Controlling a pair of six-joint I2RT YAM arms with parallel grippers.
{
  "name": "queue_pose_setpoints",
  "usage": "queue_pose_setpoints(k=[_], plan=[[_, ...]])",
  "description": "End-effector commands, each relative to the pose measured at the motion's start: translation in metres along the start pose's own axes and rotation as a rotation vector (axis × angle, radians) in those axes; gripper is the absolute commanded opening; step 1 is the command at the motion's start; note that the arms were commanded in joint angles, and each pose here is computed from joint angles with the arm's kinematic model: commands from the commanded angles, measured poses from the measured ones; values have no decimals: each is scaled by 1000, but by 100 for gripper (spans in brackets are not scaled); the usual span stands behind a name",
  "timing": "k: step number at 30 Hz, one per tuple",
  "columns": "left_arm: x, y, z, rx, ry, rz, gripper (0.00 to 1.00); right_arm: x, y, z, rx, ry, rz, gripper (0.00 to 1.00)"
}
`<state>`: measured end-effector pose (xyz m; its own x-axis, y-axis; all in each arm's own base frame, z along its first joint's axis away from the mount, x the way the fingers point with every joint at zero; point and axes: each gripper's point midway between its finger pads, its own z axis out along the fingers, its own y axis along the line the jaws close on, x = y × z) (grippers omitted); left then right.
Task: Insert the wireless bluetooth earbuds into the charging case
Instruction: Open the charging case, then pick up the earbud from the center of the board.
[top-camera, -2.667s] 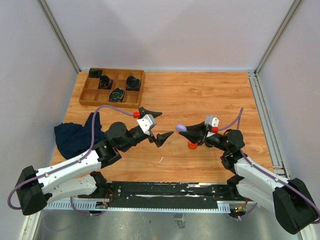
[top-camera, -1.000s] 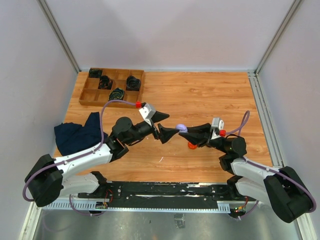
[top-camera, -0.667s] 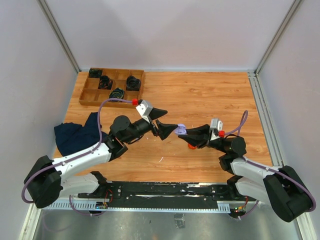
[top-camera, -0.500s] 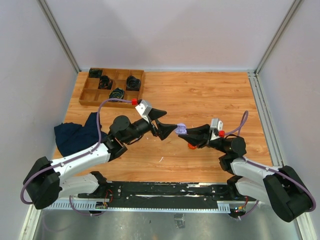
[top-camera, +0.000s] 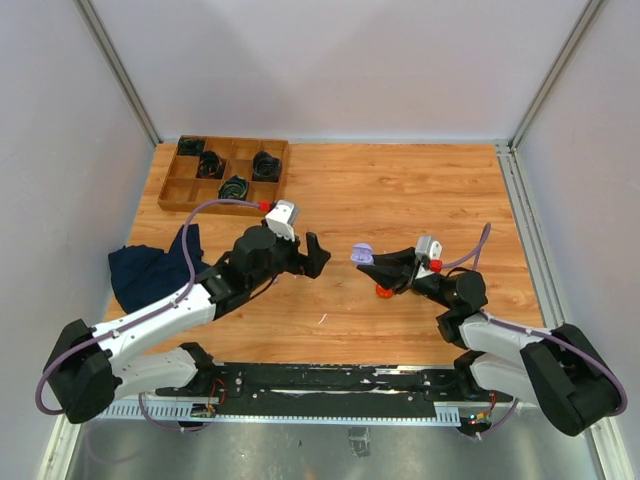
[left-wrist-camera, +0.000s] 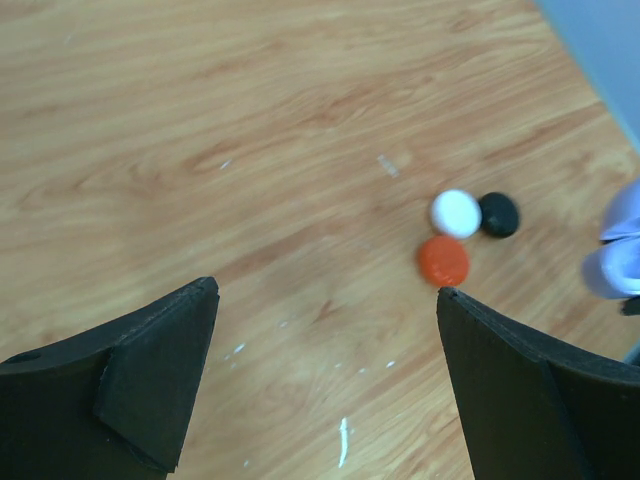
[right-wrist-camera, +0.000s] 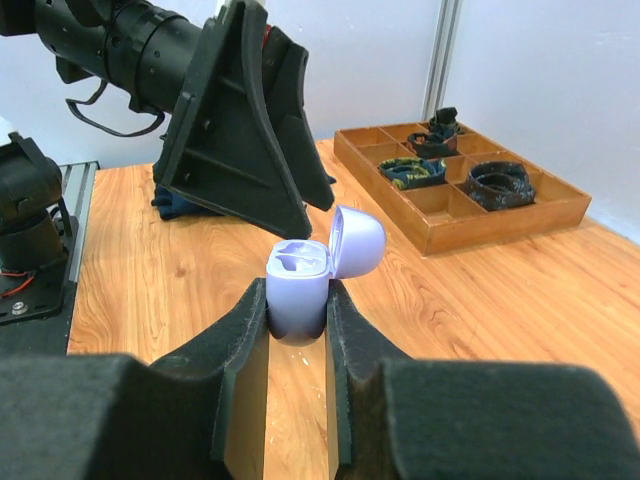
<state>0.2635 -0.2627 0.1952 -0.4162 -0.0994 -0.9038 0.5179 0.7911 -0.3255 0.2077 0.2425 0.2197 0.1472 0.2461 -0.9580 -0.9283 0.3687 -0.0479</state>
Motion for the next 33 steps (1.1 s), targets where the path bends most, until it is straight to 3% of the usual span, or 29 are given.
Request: queue_pose_setpoints(k=[1,15,33], plan=[[34,48,-11,-210,109,-34,96,2,1,1,-1,-9,-18,1],[97,119,-17,-412,271,-160,90,12,2,5,-27,9,14,1],[134,125,5,-386,434,-174,90,11,4,6,-43,10,17,1]])
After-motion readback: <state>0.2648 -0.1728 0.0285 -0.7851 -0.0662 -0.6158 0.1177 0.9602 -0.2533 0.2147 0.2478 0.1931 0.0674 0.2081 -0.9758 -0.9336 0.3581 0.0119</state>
